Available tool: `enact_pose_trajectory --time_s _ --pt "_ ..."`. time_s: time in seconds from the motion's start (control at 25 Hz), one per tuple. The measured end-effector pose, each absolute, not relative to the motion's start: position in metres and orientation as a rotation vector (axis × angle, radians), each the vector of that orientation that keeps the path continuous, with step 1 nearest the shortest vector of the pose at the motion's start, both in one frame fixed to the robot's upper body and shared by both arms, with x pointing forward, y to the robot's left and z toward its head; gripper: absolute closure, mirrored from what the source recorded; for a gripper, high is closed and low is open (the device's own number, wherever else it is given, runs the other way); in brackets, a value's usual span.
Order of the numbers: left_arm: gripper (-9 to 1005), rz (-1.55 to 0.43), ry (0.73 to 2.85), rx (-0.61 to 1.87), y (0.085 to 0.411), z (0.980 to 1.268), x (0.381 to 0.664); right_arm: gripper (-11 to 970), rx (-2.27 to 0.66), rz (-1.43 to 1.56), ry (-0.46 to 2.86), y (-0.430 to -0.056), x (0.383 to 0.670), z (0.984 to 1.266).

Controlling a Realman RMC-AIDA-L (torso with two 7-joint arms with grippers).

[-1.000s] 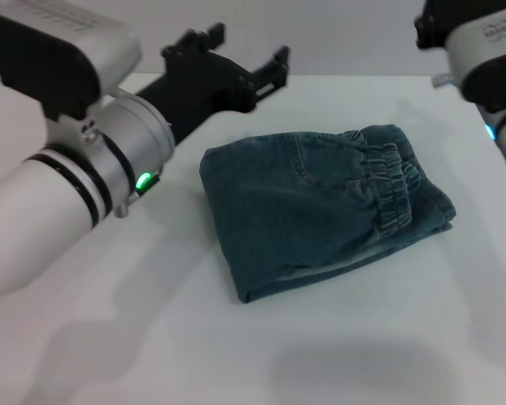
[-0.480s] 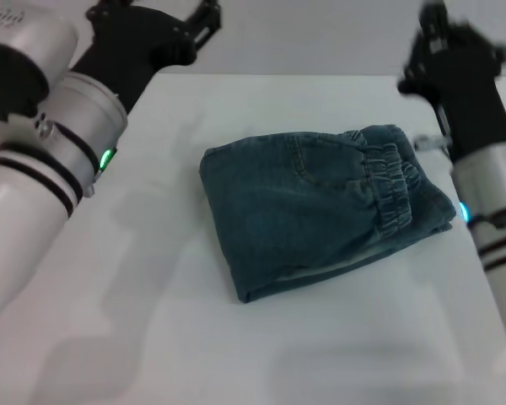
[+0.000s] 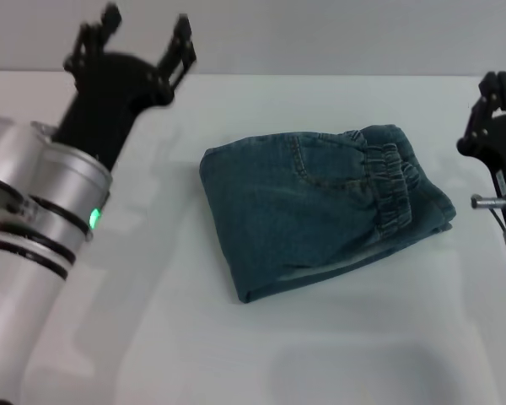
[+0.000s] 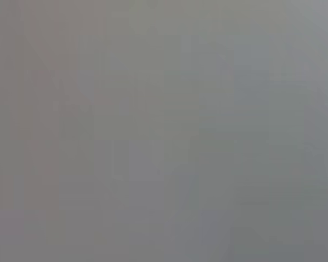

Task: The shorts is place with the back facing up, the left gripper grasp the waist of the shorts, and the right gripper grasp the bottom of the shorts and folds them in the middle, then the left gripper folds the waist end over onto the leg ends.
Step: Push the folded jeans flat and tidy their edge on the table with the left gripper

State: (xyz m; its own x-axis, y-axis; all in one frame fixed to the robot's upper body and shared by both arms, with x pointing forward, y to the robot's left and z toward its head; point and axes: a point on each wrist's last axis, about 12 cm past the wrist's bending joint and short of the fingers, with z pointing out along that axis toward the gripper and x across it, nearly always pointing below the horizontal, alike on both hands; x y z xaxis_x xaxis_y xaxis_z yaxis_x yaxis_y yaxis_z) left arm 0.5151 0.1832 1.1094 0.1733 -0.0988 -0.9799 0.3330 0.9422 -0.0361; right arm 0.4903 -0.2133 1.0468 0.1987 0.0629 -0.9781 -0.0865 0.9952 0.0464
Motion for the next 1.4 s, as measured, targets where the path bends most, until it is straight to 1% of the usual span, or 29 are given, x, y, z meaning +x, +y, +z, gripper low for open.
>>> enact_pose_trajectory --time_s 0.2,0.36,0.6,0.68,0.84,0.88,1.08,1.28,1.4 --pt "186 -0.314 1.510 0.294 0.181 1.074 0.501 926 -0.009 0.097 1.404 -0.223 0.484 1.037" --pt "197 -0.391 1.608 0.335 0.171 1.051 0.484 923 0.011 0.132 1.432 -0.229 0.479 1.028" --pt "212 -0.462 1.747 0.487 0.156 1.033 0.458 919 -0.002 0.111 1.449 -0.235 0.475 1.023" --pt "218 -0.482 1.750 0.509 0.153 1.031 0.449 917 -0.008 0.107 1.456 -0.236 0.475 1.021" --pt "228 -0.500 1.724 0.531 0.149 1.031 0.440 914 -0.009 0.104 1.463 -0.237 0.475 1.020" --pt "253 -0.514 1.708 0.554 0.146 1.030 0.435 914 -0.009 0.104 1.463 -0.237 0.476 1.020" --pt "377 -0.533 1.697 0.583 0.140 1.026 0.429 910 -0.011 0.103 1.464 -0.238 0.475 1.020" --pt "501 -0.581 1.735 0.566 0.136 1.018 0.428 907 -0.015 0.103 1.465 -0.238 0.475 1.020" --pt "643 -0.633 1.776 0.540 0.137 1.012 0.430 905 -0.017 0.104 1.464 -0.237 0.476 1.020"
